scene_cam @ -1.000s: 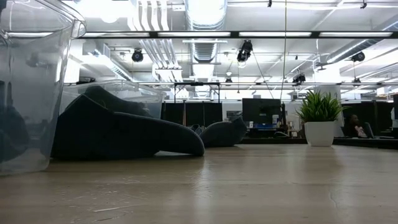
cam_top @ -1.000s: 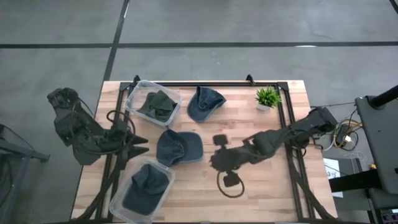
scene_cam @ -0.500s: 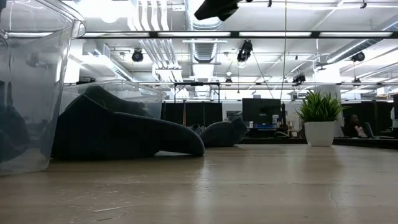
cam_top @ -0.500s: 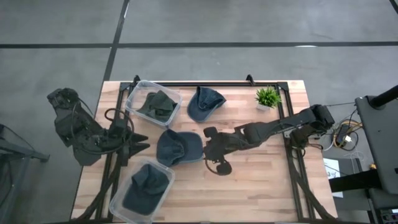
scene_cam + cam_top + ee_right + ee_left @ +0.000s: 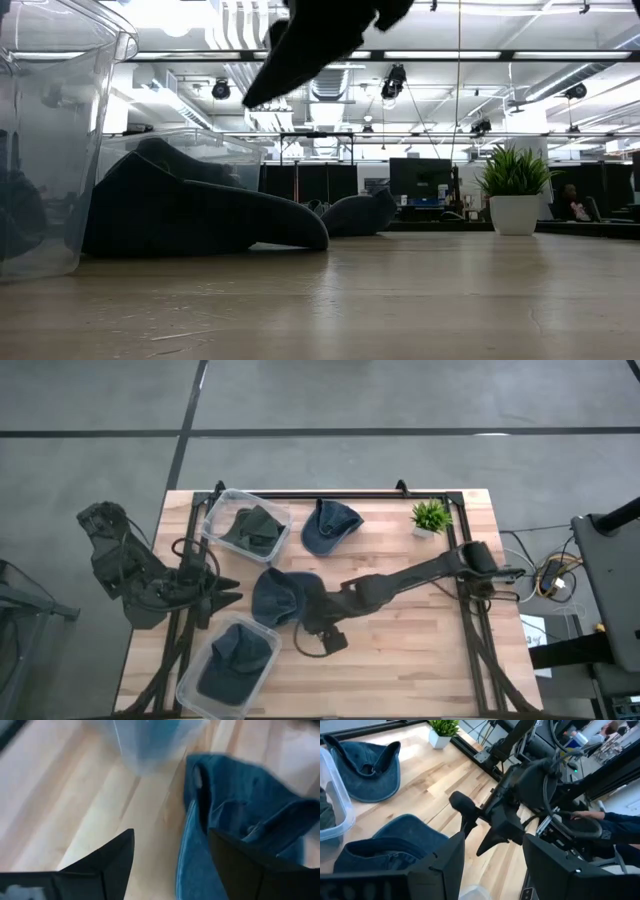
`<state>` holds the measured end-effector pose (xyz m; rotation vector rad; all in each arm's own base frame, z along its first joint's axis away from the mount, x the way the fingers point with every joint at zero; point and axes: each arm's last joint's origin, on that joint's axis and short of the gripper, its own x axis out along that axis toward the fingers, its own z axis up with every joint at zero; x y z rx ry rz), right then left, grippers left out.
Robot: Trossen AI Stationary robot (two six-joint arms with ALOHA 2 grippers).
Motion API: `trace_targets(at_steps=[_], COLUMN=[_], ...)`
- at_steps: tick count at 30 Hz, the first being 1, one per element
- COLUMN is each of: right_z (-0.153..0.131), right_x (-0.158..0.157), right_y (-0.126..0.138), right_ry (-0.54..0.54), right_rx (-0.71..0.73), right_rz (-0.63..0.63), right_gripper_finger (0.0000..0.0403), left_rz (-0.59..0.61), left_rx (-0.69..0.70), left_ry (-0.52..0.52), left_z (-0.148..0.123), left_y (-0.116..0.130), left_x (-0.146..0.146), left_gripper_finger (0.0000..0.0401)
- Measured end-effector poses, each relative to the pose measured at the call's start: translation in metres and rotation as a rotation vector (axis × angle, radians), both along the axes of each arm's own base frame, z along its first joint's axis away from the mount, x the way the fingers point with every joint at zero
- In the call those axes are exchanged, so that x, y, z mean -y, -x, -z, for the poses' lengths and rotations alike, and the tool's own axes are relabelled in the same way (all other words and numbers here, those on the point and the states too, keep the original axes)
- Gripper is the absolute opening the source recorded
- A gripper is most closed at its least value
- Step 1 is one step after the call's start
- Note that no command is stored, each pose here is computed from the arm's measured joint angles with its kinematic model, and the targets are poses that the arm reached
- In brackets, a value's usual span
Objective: Pick & Place hat
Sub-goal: Put the bottom dark blue cap into the bottom transparent bin
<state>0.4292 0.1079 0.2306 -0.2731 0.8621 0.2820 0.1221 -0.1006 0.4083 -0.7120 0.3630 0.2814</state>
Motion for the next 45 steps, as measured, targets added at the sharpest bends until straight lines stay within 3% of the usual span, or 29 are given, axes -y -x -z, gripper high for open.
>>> trace_targets(at_steps=[7,13,22,28,33,40,45], right_z=[0.023,0.036,0.049,0.040,0.016,-0.012,-0.012], right_x=[-0.004,-0.004,-0.002,-0.005,-0.005,0.035,0.083], right_y=[-0.016,-0.032,-0.037,-0.030,-0.020,-0.020,-0.030], right_ry=[0.061,0.158,0.163,0.165,0.162,0.175,0.158], right_rx=[-0.184,-0.206,-0.367,-0.383,-0.369,-0.308,-0.276], right_rz=[-0.010,0.042,0.107,0.108,0.101,0.160,0.210], right_gripper_finger=[0.0256,0.0254,0.0257,0.0256,0.0250,0.0249,0.0246], left_rz=[0.023,0.028,0.037,0.047,0.047,0.050,0.054], left_rx=[-0.049,-0.052,-0.062,-0.094,-0.108,-0.118,-0.119], left_ry=[0.041,0.039,0.038,0.020,0.005,-0.011,-0.018], left_z=[0.010,0.011,0.011,0.014,0.015,0.015,0.015], left_y=[-0.001,-0.001,-0.001,0.001,0.002,0.004,0.004], left_x=[0.003,0.003,0.003,0.002,0.000,-0.001,-0.002], left_gripper_finger=[0.0193,0.0193,0.0193,0.0193,0.0193,0.0193,0.0193])
